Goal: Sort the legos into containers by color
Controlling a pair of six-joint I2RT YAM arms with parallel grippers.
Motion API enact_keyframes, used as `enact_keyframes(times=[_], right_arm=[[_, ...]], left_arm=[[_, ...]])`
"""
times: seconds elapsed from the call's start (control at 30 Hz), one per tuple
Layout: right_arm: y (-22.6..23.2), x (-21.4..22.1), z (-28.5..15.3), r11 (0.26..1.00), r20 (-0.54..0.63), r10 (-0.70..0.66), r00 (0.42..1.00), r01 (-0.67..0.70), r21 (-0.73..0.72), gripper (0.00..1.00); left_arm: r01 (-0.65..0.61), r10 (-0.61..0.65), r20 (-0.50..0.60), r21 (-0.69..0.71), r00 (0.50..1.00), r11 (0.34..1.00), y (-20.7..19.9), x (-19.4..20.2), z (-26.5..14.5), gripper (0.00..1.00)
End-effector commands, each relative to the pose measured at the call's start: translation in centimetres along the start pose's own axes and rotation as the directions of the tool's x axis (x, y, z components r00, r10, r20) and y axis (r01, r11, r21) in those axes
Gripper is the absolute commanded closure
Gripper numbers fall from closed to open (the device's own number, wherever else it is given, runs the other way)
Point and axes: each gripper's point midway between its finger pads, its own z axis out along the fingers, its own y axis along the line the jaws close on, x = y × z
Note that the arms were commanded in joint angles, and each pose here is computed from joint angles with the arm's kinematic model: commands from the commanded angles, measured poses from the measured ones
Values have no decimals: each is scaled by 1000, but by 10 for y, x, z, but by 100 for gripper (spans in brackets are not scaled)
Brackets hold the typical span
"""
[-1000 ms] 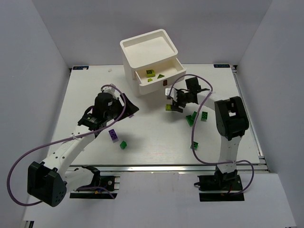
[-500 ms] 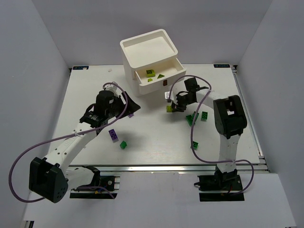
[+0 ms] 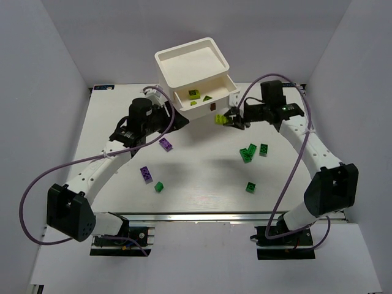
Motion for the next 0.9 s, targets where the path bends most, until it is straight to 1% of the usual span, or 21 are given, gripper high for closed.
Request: enact_keyframes(times=[0.0, 0.03, 0.07, 0.13, 0.17, 0.2, 0.3, 0.33, 0.37, 0.4, 0.47, 0.5, 0.53, 0.57, 0.63, 0.67, 0.7, 0.73, 0.8, 0.83, 0.87], right_arm=[[-62, -53, -17, 981, 115, -13, 993, -10, 192, 97], [-72, -56, -16, 976, 119, 18, 993, -43, 215, 97], [-87, -68, -19, 970, 134, -1, 991, -32, 242, 97], [-111, -59, -10, 960, 131, 23, 991, -59, 274, 97], [-126, -70, -11, 954, 147, 18, 989, -61, 295, 97], [-136, -57, 2, 953, 141, 46, 989, -86, 290, 97], [-165, -48, 15, 944, 127, 44, 991, -82, 318, 96], [-169, -45, 19, 945, 122, 43, 992, -80, 317, 96], [-174, -32, 27, 945, 112, 60, 992, -92, 312, 94], [-181, -36, 26, 945, 108, 25, 994, -59, 321, 94], [-181, -25, 34, 950, 94, 37, 995, -65, 306, 90], [-181, -27, 34, 952, 95, 21, 995, -49, 301, 88], [-180, -26, 36, 954, 96, 22, 995, -50, 295, 85], [-180, -26, 34, 954, 95, 22, 995, -49, 297, 73], [-177, -26, 35, 955, 99, 25, 995, -53, 293, 53], [-180, -29, 33, 951, 107, 17, 994, -49, 305, 38], [-181, -32, 31, 949, 116, 16, 993, -52, 311, 33], [-181, -34, 30, 946, 134, 43, 990, -83, 314, 32], [-189, -49, 22, 936, 168, 25, 986, -82, 341, 33], [-191, -58, 18, 931, 193, 43, 980, -110, 347, 34], [-193, -64, 14, 928, 207, 43, 977, -116, 355, 36]], left_arm=[[-43, 43, -4, 41, 999, 998, -11, -7, 5, 37], [-45, 45, 1, 47, 999, 998, -13, -9, 6, 37], [-48, 48, 0, 48, 999, 998, -13, -10, 8, 37], [-51, 52, -7, 59, 999, 997, -16, -11, 13, 37], [-60, 61, -9, 60, 998, 996, -15, -12, 16, 37], [-64, 65, -8, 64, 998, 996, -19, -17, 16, 38], [-73, 75, -37, 56, 996, 996, -17, -17, 26, 41], [-77, 80, -47, 59, 996, 995, -20, -16, 30, 42], [-79, 81, -47, 56, 996, 995, -20, -16, 32, 43], [-79, 82, -45, 59, 996, 995, -20, -17, 32, 43], [-82, 84, -31, 52, 996, 995, -21, -22, 32, 43], [-82, 83, -30, 47, 996, 996, -20, -22, 32, 43], [-84, 85, -37, 48, 996, 995, -22, -18, 31, 43], [-85, 87, -32, 41, 996, 996, -21, -19, 29, 43], [-83, 84, -36, 30, 996, 996, -19, -17, 26, 43], [-81, 81, -34, 18, 996, 997, -16, -15, 23, 43], [-80, 80, -34, 11, 996, 997, -14, -13, 21, 42], [-75, 75, -39, 0, 996, 997, -12, -10, 19, 42], [-64, 63, -37, -21, 997, 998, -7, -6, 11, 42], [-59, 57, -37, -29, 998, 998, -6, -5, 9, 42], [-51, 50, -34, -35, 998, 998, -5, -3, 5, 44]])
